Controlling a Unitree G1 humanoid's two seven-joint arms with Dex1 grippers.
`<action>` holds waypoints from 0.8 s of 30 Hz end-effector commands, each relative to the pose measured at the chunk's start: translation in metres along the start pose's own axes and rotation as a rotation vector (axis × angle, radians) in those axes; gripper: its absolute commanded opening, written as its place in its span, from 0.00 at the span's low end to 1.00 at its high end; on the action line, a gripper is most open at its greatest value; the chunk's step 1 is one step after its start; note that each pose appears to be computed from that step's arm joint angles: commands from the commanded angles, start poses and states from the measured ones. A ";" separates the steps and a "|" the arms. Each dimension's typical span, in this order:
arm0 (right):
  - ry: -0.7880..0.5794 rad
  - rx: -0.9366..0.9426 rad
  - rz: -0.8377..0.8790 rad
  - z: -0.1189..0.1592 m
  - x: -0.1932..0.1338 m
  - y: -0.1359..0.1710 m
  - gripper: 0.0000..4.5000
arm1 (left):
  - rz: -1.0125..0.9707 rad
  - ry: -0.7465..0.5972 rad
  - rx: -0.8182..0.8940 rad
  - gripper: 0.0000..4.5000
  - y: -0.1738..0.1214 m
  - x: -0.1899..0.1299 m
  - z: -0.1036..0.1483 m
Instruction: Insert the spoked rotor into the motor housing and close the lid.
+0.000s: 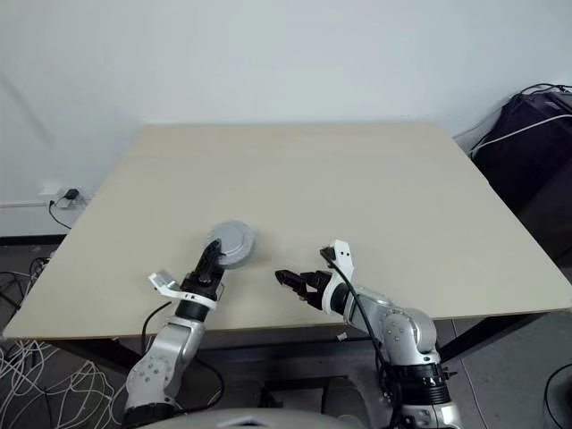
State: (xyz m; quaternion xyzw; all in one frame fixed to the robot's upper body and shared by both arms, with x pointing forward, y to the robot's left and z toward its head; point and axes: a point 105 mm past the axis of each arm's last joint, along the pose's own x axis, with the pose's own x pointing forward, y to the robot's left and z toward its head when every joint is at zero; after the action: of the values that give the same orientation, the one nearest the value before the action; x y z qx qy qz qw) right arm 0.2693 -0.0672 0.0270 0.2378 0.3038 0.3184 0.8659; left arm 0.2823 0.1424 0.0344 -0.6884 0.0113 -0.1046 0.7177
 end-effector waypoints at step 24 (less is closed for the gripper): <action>-0.456 -0.738 -0.145 0.022 -0.017 -0.008 1.00 | 0.128 -0.314 0.119 0.47 -0.004 0.084 0.063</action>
State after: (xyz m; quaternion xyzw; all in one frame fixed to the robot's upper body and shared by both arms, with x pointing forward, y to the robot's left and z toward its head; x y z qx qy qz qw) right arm 0.2743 -0.0857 0.0358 -0.0427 0.0083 0.2943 0.9547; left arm 0.3608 0.1944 0.0285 -0.6541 -0.0351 0.0742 0.7519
